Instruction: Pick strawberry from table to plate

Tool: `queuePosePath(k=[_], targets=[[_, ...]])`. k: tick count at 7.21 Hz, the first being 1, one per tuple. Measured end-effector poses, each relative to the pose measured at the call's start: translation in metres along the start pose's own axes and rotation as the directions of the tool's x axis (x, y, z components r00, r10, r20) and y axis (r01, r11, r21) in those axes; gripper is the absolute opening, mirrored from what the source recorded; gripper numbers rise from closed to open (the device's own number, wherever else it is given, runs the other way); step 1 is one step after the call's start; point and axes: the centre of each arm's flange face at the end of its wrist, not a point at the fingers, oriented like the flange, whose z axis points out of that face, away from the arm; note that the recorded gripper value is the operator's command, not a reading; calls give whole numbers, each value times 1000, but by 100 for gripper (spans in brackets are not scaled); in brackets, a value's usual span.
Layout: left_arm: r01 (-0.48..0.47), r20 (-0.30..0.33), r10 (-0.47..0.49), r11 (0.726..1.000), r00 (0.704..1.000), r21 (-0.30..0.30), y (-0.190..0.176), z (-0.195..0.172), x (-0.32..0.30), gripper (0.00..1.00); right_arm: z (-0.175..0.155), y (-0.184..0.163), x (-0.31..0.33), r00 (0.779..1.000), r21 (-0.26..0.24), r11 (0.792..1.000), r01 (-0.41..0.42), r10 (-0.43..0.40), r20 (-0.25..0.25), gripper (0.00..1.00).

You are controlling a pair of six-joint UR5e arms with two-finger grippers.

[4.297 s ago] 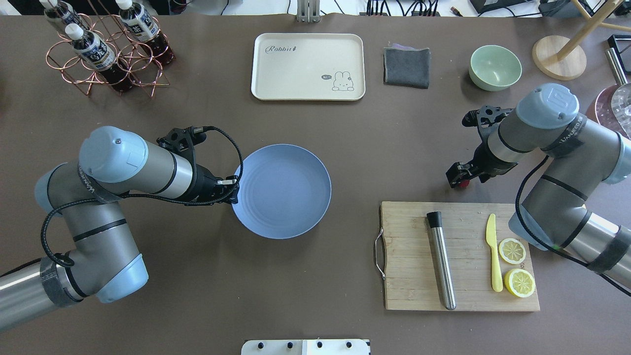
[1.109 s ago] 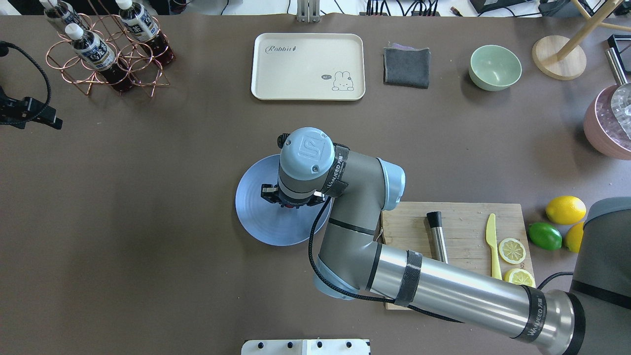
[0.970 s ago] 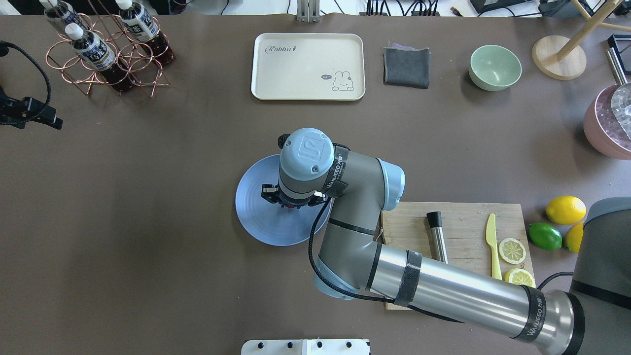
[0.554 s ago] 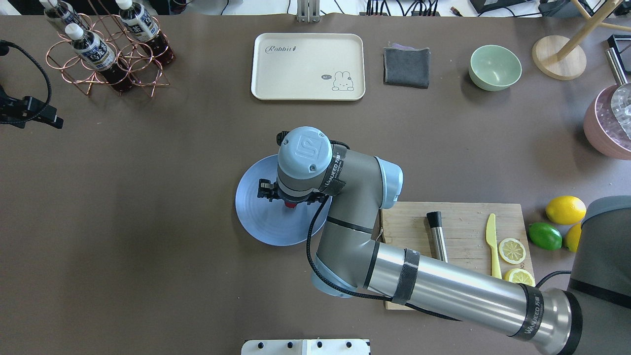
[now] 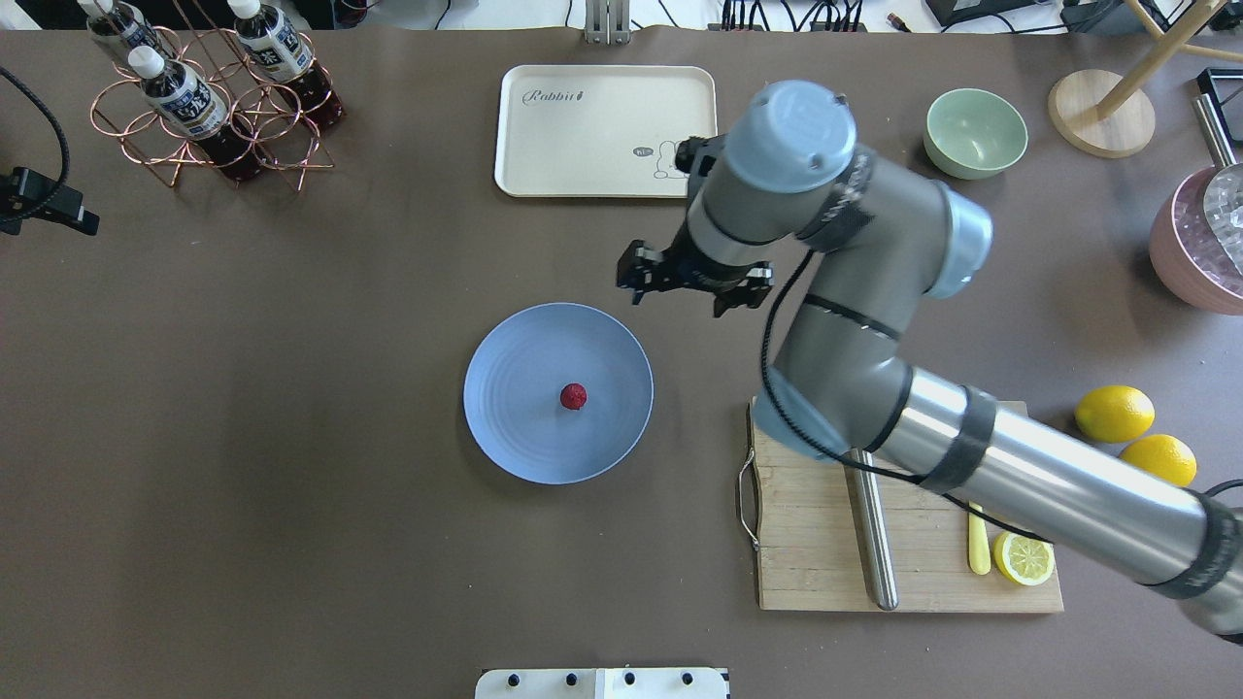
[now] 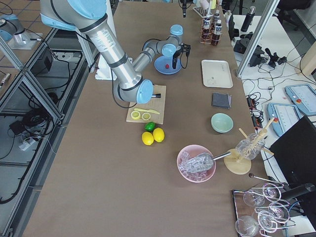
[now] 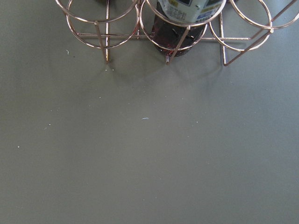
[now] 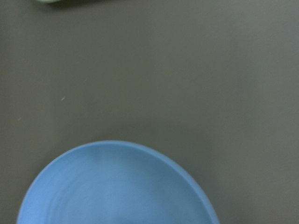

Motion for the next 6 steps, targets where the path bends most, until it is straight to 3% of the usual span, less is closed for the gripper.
queuePosePath(k=[3, 6], targets=[[-96, 92, 102, 993, 990, -71, -8, -54, -90, 97, -97, -53, 246, 985, -25, 986, 165, -166, -53, 100], [-81, 122, 93, 992, 988, -99, 6, -90, -147, 97, -159, -61, 472, 938, -101, 947, 304, -316, -140, 100]])
